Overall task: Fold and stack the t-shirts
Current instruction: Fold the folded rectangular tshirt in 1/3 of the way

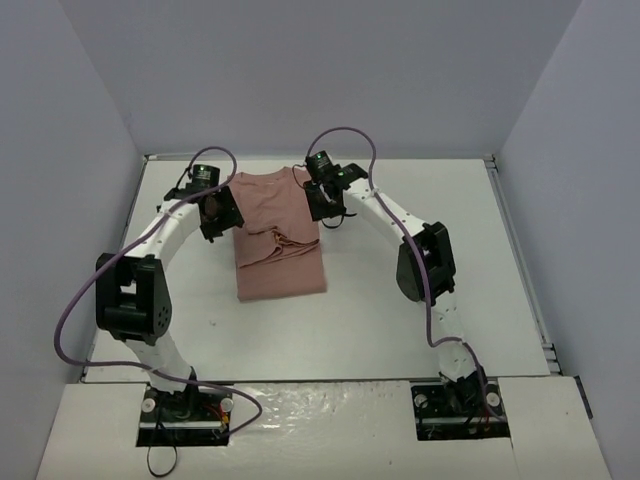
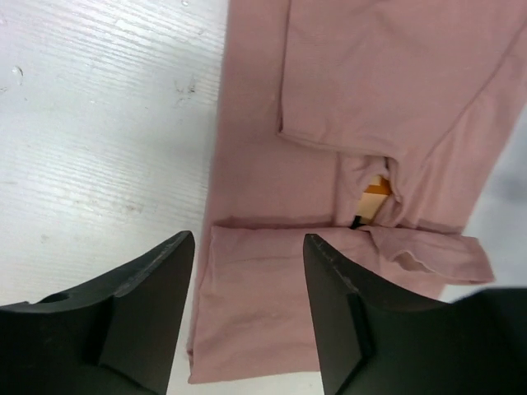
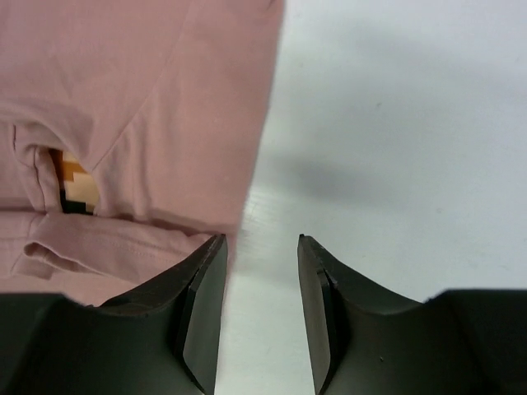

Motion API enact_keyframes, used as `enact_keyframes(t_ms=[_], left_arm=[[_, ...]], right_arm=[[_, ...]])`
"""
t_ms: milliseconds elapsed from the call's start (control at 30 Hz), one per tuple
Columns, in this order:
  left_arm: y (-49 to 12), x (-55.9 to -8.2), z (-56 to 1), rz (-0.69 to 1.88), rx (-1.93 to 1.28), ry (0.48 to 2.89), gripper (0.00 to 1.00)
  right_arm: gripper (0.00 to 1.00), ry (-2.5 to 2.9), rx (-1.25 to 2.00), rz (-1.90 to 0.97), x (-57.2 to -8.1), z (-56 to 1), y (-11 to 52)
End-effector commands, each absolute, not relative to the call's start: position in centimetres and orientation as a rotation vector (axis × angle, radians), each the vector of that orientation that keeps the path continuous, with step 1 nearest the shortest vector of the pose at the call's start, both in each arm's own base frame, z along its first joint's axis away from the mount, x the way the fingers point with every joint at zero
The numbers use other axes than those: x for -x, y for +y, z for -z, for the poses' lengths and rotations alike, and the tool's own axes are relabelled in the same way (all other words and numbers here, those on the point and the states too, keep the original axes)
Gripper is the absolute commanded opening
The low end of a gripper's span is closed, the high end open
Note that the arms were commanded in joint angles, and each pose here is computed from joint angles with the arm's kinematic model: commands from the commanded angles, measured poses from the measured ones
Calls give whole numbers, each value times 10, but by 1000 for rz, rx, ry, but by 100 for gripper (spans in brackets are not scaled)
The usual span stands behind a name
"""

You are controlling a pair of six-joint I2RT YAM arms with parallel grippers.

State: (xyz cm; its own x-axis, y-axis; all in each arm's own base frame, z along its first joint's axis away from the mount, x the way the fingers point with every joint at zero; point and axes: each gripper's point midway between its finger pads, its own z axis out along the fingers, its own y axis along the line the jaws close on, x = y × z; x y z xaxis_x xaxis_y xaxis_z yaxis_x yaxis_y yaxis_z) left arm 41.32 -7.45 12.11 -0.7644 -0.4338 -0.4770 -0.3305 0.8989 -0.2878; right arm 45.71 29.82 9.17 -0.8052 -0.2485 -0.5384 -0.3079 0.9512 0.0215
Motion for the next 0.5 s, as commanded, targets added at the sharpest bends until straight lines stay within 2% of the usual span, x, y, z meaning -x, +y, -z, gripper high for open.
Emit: enact_keyframes(t_ms=[0, 200, 467], left_arm=[[-89, -402, -191, 390, 506, 2348, 53], [-128, -338, -150, 408, 433, 2442, 53], [-127, -313, -78, 362, 500, 2539, 49]], right_arm=[[41, 2447, 410, -213, -449, -159, 290], [41, 2568, 397, -289, -391, -118, 288], [40, 2614, 354, -315, -346, -75, 305]])
